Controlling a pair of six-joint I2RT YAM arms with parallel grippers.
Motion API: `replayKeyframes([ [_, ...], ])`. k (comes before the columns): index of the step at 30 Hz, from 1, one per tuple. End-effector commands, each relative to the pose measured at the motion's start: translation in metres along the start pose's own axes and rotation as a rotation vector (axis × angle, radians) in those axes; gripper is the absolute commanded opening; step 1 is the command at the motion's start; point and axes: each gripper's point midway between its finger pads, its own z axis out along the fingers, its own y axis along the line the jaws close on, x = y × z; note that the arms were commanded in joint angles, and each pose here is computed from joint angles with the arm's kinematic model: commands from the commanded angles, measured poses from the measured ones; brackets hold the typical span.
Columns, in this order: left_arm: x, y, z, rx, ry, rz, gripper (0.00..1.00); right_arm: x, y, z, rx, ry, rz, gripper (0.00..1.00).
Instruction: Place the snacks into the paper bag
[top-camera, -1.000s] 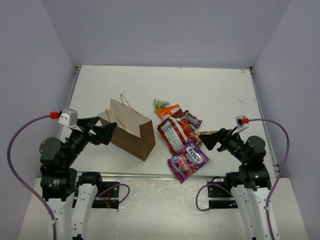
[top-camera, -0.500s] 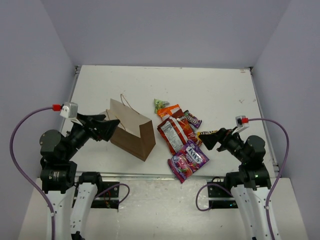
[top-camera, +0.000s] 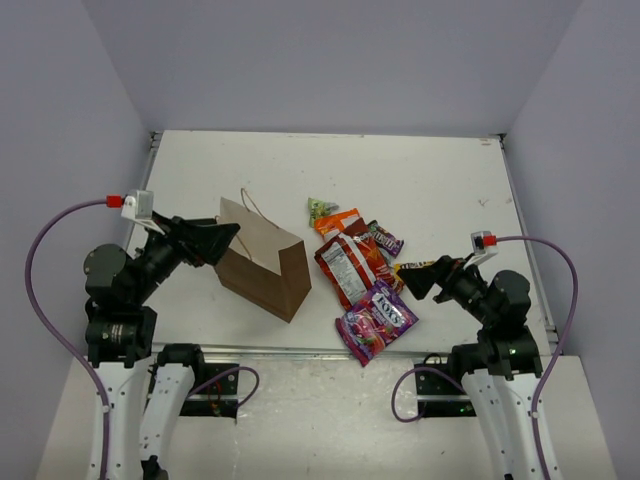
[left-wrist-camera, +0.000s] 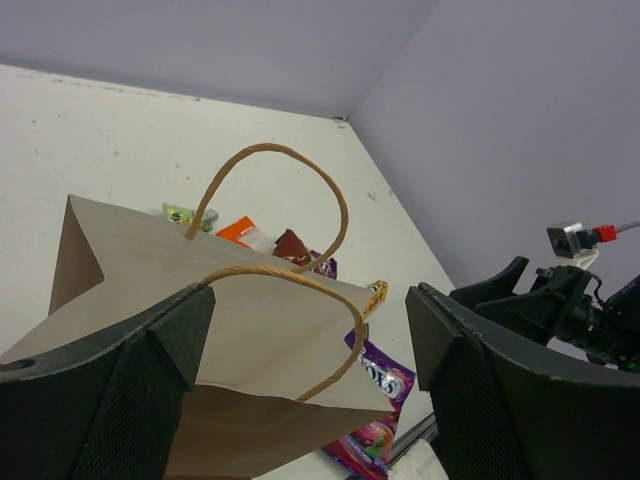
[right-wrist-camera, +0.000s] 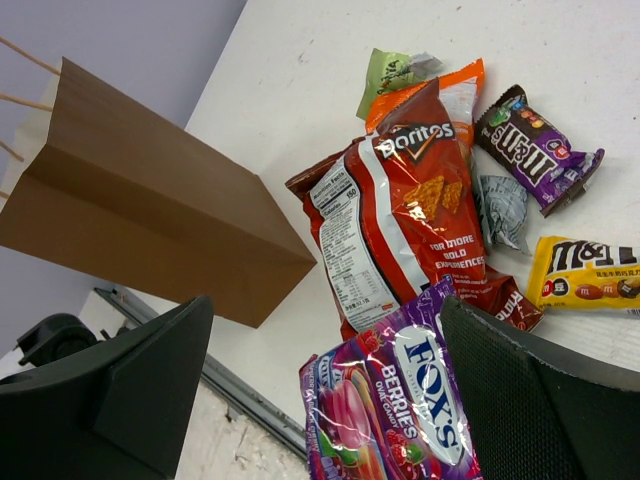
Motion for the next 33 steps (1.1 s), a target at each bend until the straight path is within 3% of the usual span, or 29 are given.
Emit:
replayKeyframes([
  [1, -0.011, -0.009, 0.006, 0.052, -0.032, -0.028, 0.83, -0.014, 0.009, -0.003, -0.013, -0.033, -0.037, 0.99],
  [18, -0.013, -0.030, -0.008, 0.051, -0.006, -0.179, 0.83, -0.012, 0.006, -0.002, 0.001, -0.028, -0.026, 0.99],
  [33, 0.004, -0.011, 0.003, 0.023, 0.024, -0.261, 0.83, -0.013, 0.005, -0.002, 0.009, -0.031, -0.024, 0.99],
])
